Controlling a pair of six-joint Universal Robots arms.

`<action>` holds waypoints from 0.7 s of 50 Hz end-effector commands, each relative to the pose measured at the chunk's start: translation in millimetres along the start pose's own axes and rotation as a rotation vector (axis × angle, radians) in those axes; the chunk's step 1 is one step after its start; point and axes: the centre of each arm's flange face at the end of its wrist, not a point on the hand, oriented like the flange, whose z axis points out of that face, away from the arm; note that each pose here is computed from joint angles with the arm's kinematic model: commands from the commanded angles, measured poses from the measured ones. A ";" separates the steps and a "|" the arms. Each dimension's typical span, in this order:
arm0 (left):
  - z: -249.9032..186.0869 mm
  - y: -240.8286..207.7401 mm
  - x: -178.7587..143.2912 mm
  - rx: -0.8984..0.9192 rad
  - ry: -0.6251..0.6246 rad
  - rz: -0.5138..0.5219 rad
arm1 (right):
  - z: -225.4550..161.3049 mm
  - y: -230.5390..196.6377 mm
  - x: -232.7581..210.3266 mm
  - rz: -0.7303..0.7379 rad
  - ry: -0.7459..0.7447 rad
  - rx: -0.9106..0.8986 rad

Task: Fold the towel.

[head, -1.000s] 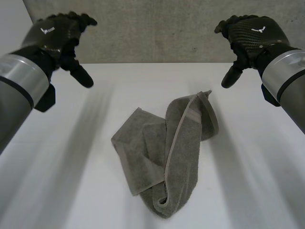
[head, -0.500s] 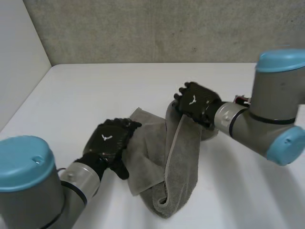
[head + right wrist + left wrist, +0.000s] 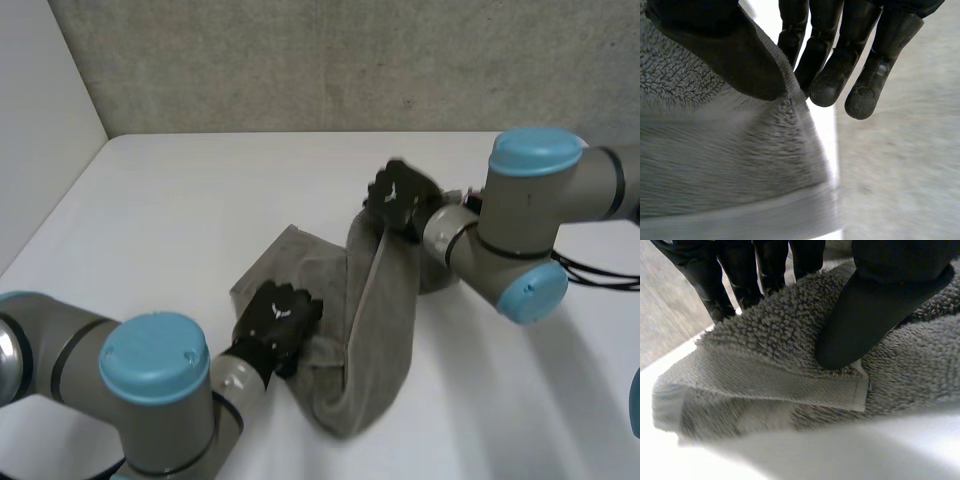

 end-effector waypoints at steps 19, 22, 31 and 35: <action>-5.3 -189.8 -149.5 0.736 -0.499 -0.058 | -67.6 -14.1 173.6 0.479 0.652 0.109; 8.2 -137.1 -140.5 0.581 -0.475 -0.062 | -64.1 9.0 132.9 0.488 0.515 0.039; 23.0 -23.7 -127.1 0.248 -0.365 -0.076 | -73.3 61.8 28.2 0.487 0.240 -0.194; 20.6 -3.4 -123.7 0.170 -0.331 -0.089 | -77.5 72.0 2.4 0.486 0.169 -0.253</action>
